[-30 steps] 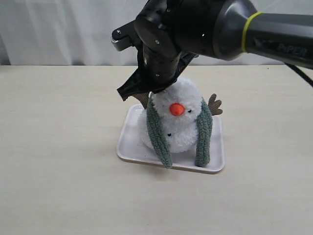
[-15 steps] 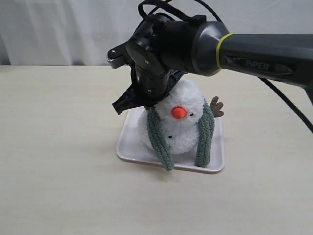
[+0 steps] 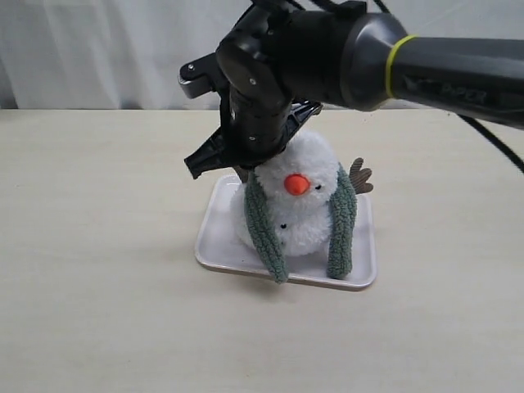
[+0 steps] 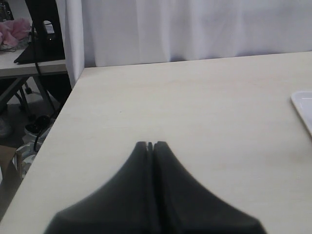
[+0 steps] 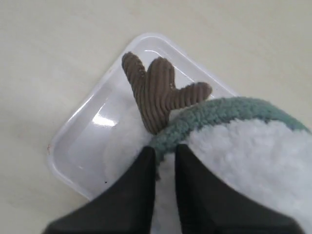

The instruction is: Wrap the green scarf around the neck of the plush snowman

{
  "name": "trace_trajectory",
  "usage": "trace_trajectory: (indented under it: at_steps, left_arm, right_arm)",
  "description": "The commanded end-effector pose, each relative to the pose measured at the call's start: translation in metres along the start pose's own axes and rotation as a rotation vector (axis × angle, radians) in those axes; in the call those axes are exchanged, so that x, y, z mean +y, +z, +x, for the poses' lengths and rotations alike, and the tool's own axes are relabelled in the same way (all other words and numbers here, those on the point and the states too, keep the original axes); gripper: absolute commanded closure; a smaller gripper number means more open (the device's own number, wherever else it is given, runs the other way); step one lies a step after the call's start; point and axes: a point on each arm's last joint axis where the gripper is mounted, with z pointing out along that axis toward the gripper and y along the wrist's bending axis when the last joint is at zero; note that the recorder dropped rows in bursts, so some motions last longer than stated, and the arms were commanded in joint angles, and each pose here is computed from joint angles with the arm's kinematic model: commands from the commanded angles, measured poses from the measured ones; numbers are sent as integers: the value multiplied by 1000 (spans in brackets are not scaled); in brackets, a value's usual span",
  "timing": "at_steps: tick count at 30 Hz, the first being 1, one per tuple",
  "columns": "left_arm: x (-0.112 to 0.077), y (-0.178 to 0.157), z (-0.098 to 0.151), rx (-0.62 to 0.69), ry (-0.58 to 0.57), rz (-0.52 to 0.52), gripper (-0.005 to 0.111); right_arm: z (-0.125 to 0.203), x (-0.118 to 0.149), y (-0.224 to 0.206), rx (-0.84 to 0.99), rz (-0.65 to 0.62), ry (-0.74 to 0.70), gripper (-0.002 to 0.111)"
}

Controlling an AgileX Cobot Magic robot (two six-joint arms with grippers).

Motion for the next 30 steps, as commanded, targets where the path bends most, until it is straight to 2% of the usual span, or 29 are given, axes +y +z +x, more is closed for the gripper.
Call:
trace_trajectory:
  at_steps: [1,4,6,13,18,24,30]
  left_arm:
    - [0,0,0,-10,-4,1,107]
    - [0,0,0,-9,-4,1,107]
    - [0,0,0,-9,-4,1,107]
    - [0,0,0,-9,-4,1,107]
    - [0,0,0,-9,-4,1,107]
    - [0,0,0,-9,-4,1,107]
    - [0,0,0,-9,-4,1,107]
  right_arm:
    - [0,-10,-34,-11,-11,21,72]
    - [10,-17,-46,28,12,19,55]
    - [19,-22,-50,51,36,8,50]
    - [62,-47,-62,-2,129,56,50]
    - [97,-76,-55,13,105,179,50]
    - [136,-89,-22,-19,-54,237,50]
    - [155,-82,2,-196,-156,247,50]
